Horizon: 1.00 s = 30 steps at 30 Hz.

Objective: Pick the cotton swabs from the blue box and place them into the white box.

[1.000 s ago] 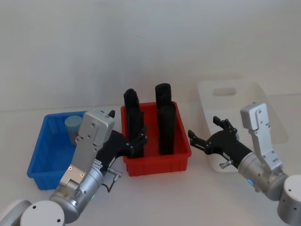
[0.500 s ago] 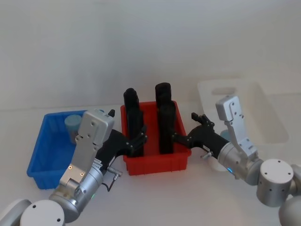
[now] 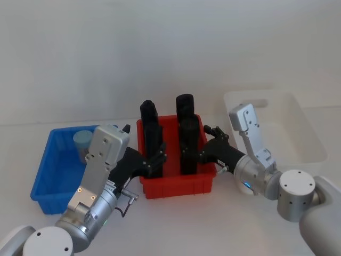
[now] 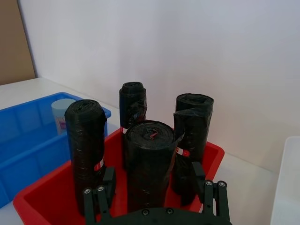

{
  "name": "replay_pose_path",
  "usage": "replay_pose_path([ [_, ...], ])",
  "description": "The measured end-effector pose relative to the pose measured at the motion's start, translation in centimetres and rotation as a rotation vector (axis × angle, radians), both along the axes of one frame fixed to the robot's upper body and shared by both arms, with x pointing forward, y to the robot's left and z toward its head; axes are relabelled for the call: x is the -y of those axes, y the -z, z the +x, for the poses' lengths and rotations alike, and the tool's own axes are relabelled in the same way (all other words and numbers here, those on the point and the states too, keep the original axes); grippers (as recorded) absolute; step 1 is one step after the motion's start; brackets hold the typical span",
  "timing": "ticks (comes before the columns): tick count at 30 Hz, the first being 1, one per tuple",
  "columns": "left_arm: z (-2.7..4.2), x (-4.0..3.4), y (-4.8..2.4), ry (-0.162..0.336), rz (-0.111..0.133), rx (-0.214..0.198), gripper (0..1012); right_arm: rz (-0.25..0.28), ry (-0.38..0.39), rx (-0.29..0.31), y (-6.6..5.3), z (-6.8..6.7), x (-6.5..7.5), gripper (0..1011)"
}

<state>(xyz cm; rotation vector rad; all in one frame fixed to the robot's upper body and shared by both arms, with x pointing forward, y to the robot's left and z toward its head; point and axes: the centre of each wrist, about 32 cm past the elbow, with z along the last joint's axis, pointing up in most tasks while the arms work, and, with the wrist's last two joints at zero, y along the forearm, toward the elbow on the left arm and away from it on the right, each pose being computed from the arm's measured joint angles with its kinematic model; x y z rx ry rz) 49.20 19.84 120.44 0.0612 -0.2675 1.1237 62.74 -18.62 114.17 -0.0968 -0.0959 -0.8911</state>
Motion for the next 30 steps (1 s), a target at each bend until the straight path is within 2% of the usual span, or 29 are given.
replay_pose_path([
  [9, 0.0, 0.0, 0.0, 0.0, 0.0, 0.0, 1004, -0.01, -0.02, -0.008, 0.0, 1.3, -0.7, 1000],
  [13, 0.0, 0.0, 0.0, 0.0, 0.0, 0.0, 1004, -0.011, -0.026, -0.009, 0.0, 1.7, -0.9, 931],
  [16, 0.0, 0.0, 0.0, 0.0, 0.0, 0.0, 1004, -0.011, -0.032, -0.014, 0.0, 2.1, -1.0, 838],
  [17, 0.0, 0.0, 0.0, 0.0, 0.0, 0.0, 1004, -0.011, -0.035, -0.015, 0.0, 2.1, -1.0, 838],
  [18, 0.0, 0.0, 0.0, 0.0, 0.0, 0.0, 1004, -0.01, -0.037, -0.015, 0.0, 2.1, -1.0, 785],
  [19, 0.0, 0.0, 0.0, 0.0, 0.0, 0.0, 1004, -0.01, -0.038, -0.016, 0.0, 2.2, -1.0, 785],
  [22, 0.0, 0.0, 0.0, 0.0, 0.0, 0.0, 1004, -0.005, -0.045, -0.019, 0.0, 2.4, -1.1, 677],
  [23, 0.0, 0.0, 0.0, 0.0, 0.0, 0.0, 1004, -0.004, -0.047, -0.018, 0.0, 2.5, -1.2, 677],
  [25, 0.0, 0.0, 0.0, 0.0, 0.0, 0.0, 1004, -0.003, -0.049, -0.019, 0.0, 2.6, -1.2, 547],
  [30, 0.0, 0.0, 0.0, 0.0, 0.0, 0.0, 1004, 0.004, -0.051, -0.014, -0.1, 2.7, -1.2, 488],
])
